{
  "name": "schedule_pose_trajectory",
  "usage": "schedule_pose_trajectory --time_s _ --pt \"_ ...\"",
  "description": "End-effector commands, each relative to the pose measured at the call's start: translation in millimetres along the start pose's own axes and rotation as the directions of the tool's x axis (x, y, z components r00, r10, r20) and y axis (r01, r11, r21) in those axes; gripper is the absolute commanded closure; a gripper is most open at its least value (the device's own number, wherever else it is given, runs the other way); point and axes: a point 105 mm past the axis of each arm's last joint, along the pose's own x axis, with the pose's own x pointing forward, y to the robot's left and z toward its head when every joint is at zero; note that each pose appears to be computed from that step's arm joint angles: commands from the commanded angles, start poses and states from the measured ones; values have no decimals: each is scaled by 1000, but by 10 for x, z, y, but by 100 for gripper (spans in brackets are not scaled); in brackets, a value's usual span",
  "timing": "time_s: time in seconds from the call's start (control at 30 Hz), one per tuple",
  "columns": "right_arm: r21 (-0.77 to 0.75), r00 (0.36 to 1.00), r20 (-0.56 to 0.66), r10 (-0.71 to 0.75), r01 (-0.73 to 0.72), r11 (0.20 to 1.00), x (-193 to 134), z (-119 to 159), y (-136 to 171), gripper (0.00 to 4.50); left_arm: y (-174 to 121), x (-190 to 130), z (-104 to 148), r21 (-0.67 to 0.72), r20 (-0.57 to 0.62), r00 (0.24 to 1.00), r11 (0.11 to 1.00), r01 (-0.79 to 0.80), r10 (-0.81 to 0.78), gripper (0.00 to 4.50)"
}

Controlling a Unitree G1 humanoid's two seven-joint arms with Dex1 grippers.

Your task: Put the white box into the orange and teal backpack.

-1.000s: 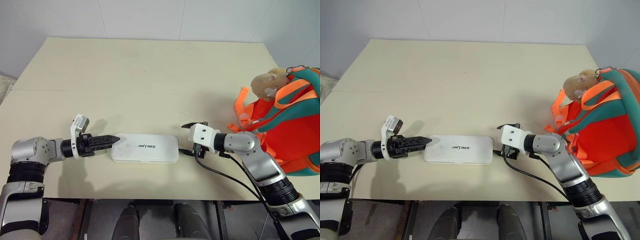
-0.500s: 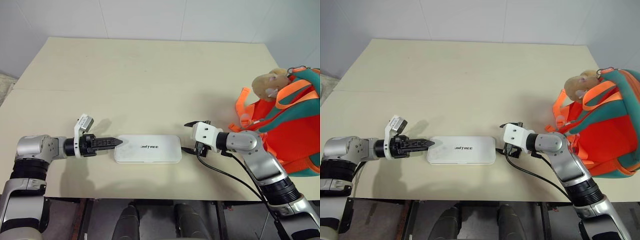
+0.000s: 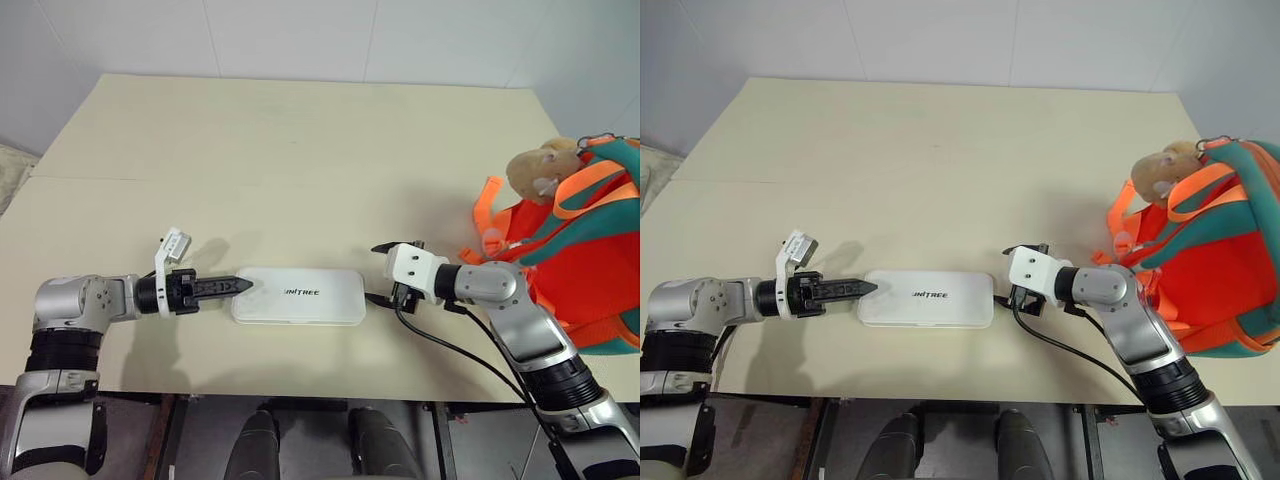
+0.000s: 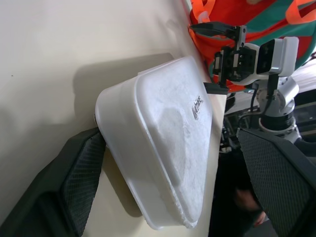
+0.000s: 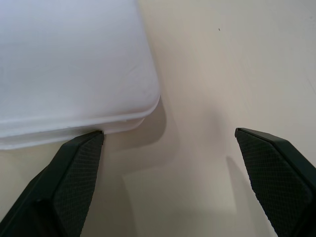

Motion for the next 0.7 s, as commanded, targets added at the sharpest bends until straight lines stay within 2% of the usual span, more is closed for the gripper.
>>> schedule_pose_trajectory --time_s 0.03,0.13,0.43,0.7 --pt "-30 998 61 32 -30 999 46 153 87 0 -159 33 -64 -13 -27 998 998 57 -57 2" --pt "-30 998 63 30 -29 999 49 155 82 0 -223 1 -51 -14 -5 998 998 65 -65 2" --pt "-32 997 64 30 -28 999 60 143 71 0 -51 -307 -107 -34 15 997 996 -77 77 2" --pt "-45 1000 17 -21 21 999 -17 45 -73 0 26 -459 -155 -66 16 992 990 -127 128 2"
